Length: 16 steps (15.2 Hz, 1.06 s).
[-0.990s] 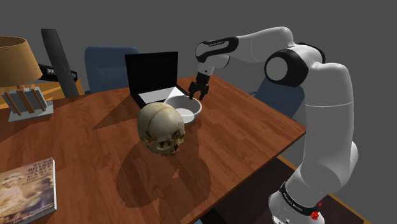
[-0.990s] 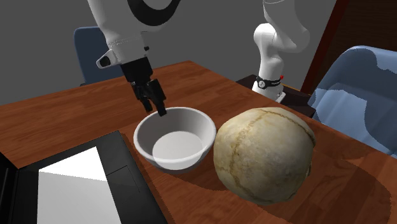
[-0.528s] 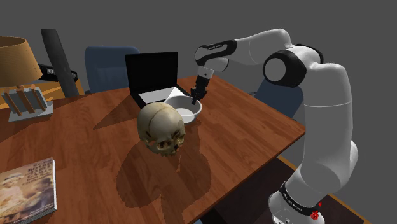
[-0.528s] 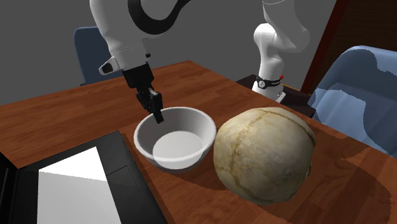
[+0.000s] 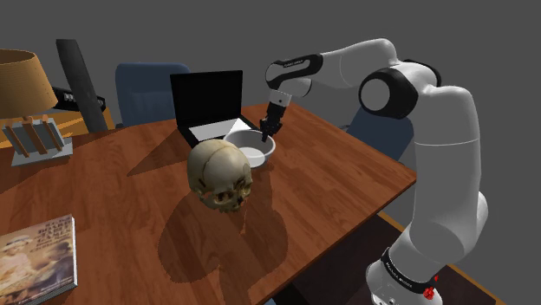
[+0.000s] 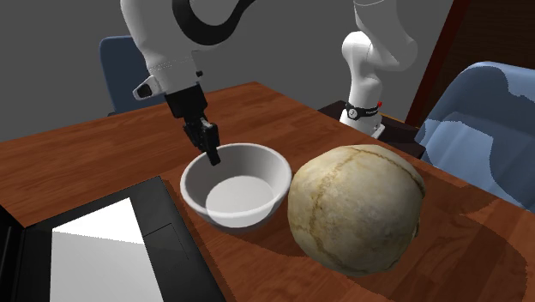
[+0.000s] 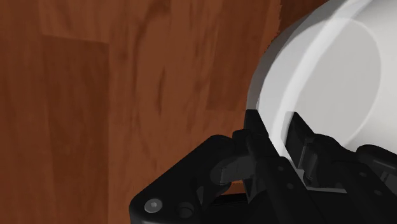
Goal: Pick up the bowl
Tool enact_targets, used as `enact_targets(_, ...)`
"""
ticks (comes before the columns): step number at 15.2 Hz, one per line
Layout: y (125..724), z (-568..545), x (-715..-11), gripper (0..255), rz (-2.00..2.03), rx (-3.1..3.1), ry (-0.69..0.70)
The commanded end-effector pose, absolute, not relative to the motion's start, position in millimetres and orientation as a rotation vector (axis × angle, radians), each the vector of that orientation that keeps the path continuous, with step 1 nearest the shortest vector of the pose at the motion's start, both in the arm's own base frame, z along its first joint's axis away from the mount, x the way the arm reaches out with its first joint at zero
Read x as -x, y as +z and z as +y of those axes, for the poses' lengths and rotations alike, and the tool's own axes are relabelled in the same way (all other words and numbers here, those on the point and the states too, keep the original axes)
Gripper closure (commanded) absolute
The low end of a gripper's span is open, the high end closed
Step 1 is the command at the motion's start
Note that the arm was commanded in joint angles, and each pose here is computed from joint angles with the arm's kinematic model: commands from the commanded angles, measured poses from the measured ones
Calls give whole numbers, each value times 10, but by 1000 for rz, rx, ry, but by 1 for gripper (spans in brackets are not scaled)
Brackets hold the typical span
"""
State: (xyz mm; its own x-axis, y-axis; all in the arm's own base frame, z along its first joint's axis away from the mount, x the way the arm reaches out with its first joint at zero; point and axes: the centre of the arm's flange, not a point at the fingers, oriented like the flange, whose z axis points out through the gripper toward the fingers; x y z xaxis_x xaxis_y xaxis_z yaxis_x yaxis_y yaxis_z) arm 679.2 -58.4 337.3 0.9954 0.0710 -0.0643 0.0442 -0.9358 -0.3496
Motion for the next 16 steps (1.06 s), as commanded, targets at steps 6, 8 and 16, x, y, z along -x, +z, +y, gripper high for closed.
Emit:
enact_targets(6,3717,-580,-6794,255,-83,2783,107)
enact_targets(8,3823,-580,-6794,255,-83,2783,107)
enact_targets(16,4148,-580,-6794,255,-83,2783,107)
